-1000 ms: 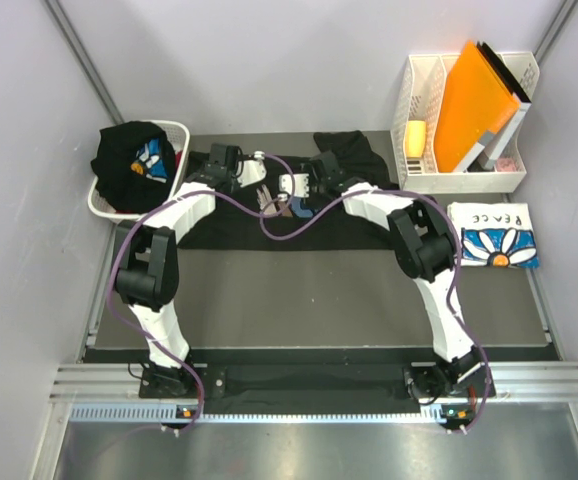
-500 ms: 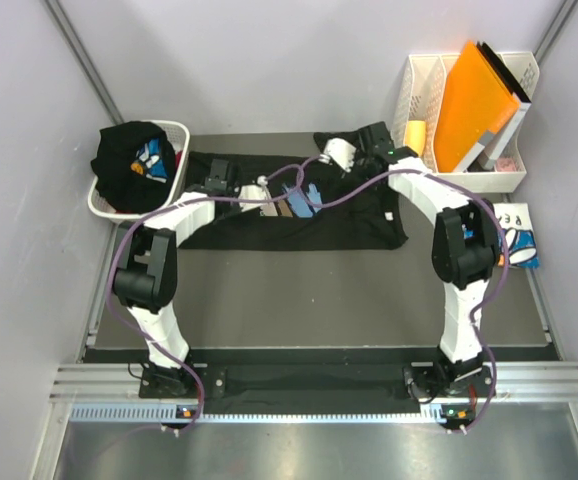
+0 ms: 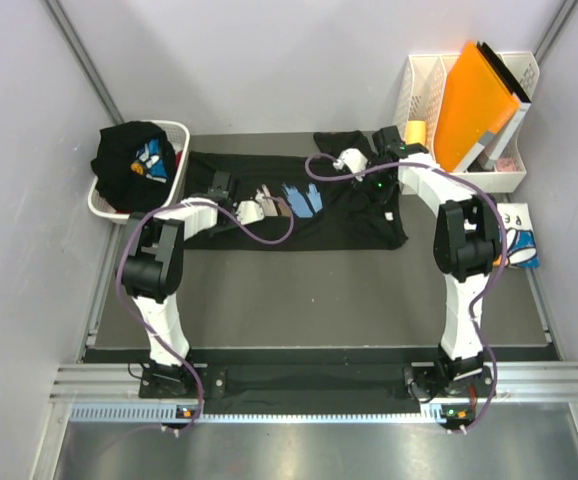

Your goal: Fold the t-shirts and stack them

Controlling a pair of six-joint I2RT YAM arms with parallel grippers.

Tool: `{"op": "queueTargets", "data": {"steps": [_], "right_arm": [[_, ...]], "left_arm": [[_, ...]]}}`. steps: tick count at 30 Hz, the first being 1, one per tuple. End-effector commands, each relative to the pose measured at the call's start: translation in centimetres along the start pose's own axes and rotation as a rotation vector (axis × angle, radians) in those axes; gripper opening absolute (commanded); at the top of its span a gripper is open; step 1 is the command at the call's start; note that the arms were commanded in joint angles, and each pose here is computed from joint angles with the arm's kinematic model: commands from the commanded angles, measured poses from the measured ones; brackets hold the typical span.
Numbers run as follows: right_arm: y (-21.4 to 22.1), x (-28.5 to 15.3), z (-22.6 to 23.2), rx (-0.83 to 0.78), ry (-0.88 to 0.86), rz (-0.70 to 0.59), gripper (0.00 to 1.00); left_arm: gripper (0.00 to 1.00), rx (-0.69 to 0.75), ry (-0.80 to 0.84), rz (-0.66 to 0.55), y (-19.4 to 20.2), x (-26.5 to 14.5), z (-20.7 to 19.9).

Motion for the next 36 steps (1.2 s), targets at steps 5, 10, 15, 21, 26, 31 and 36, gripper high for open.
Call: {"op": "queueTargets", "data": {"steps": [5, 10, 15, 21, 26, 31, 36], "right_arm": [[0.2, -0.1, 3.6, -0.016, -0.172, -0.034, 0.02], [0.7, 0.7, 4.1, 0.001, -0.206, -0.044, 0.03], [1.4, 2.1, 4.4, 0.005, -0.211, -0.031, 0.02], [2.9, 3.9, 3.3, 0.032, -0.151, 0.008, 0.00], [3.9, 4.5, 2.4, 0.047, -0.120, 0.031, 0.00], [5.1, 3.8, 2.3, 0.037, -0.111, 0.056, 0.00], [6.8, 2.8, 2.9, 0.031, -0.115, 0.083, 0.00]], "left_arm": [[0.00, -0.126, -0.052, -0.063, -1.5, 1.0, 2.4], [0.00, -0.150, -0.012, -0.023, -0.9, 1.8, 2.1], [0.00, -0.154, -0.010, -0.017, -0.9, 2.0, 2.0], [0.00, -0.141, -0.018, -0.002, -0.6, 2.3, 2.0], [0.00, -0.133, -0.080, 0.053, 0.3, 2.8, 2.7], [0.00, -0.115, -0.126, 0.139, 1.7, 3.9, 2.8], [0.00, -0.120, -0.133, 0.195, 2.7, 4.6, 2.4]]}}
Point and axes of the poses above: each gripper's point midway between its finger pads, its own x axis out along the fingers, its own z axis along the line the jaws close on, y = z × x, the point moved 2 cm from there along -x, back along the fingers, and after that the axes turned 11 degrees about -x, right-handed, at the moved point
